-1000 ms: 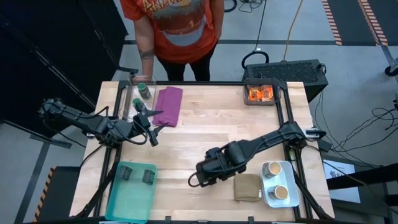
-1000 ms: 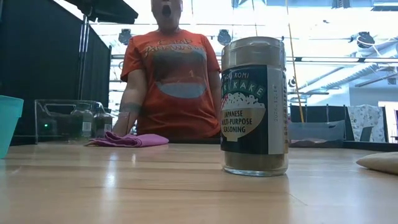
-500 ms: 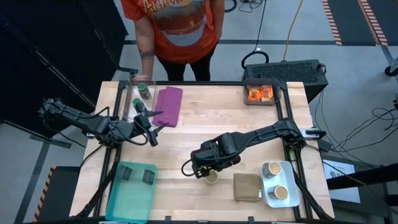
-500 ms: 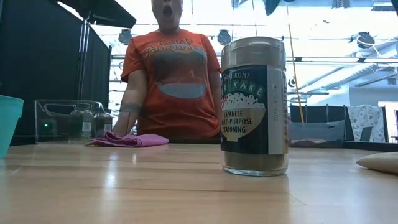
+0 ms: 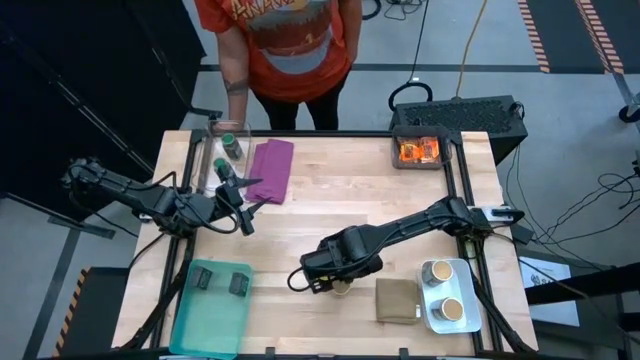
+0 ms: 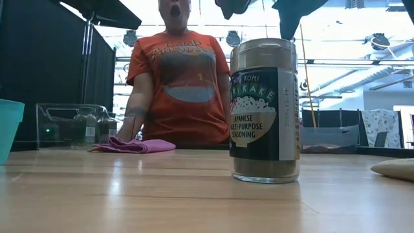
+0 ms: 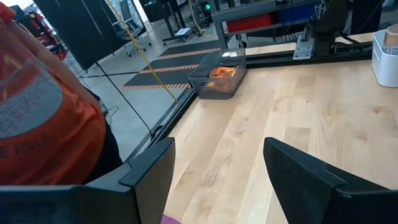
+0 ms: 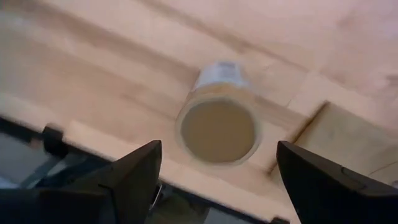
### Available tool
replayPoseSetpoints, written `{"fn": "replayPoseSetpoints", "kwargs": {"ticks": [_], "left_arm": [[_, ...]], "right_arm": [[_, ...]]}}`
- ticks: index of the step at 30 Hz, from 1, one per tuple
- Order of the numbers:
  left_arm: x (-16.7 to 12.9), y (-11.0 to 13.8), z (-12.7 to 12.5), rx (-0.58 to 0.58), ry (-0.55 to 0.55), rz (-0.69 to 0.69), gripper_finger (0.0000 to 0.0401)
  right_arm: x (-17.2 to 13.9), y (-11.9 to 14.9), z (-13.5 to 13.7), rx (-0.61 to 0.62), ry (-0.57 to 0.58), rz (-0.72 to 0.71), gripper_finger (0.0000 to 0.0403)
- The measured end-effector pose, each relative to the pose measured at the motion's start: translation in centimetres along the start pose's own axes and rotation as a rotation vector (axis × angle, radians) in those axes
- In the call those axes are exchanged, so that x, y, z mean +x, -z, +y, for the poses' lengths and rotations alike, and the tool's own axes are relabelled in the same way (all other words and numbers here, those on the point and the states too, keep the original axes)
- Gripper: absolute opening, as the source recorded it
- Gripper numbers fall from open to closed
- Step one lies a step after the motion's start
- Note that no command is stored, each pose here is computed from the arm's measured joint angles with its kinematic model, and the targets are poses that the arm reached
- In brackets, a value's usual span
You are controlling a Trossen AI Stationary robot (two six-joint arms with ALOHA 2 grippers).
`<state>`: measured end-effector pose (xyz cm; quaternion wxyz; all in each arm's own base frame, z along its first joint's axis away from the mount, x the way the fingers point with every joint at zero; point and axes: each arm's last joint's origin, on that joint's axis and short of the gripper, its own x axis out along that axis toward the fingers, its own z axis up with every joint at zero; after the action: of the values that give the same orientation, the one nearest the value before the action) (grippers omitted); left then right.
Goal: Sort spices by type
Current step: Put the golden seasoning bottle into the white bin
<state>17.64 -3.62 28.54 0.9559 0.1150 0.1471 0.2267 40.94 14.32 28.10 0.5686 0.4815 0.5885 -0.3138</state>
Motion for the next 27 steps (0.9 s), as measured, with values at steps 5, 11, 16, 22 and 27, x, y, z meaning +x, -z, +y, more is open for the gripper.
{"fn": "replayPoseSetpoints", "kwargs": {"ticks": [5, 11, 16, 22, 27], "left_arm": [[0.0, 0.0, 0.0, 0.001, 0.0, 0.001, 0.0251], [0.0, 0.0, 0.0, 0.002, 0.0, 0.003, 0.0251], [0.0, 0.2, 0.0, 0.012, 0.0, 0.014, 0.0251], [0.0, 0.2, 0.0, 0.012, 0.001, 0.015, 0.0251], [0.0, 0.2, 0.0, 0.01, 0.001, 0.015, 0.0251]], "right_arm": [[0.0, 0.1, -0.2, 0.013, 0.024, -0.038, 0.0302], [0.7, -0.2, 0.0, 0.013, 0.037, -0.058, 0.0302], [1.4, 0.1, 0.2, 0.021, 0.046, -0.058, 0.0302], [1.6, 0.6, 0.2, 0.037, 0.046, -0.059, 0.0302], [1.7, 1.1, 0.2, 0.058, 0.044, -0.083, 0.0302]]}}
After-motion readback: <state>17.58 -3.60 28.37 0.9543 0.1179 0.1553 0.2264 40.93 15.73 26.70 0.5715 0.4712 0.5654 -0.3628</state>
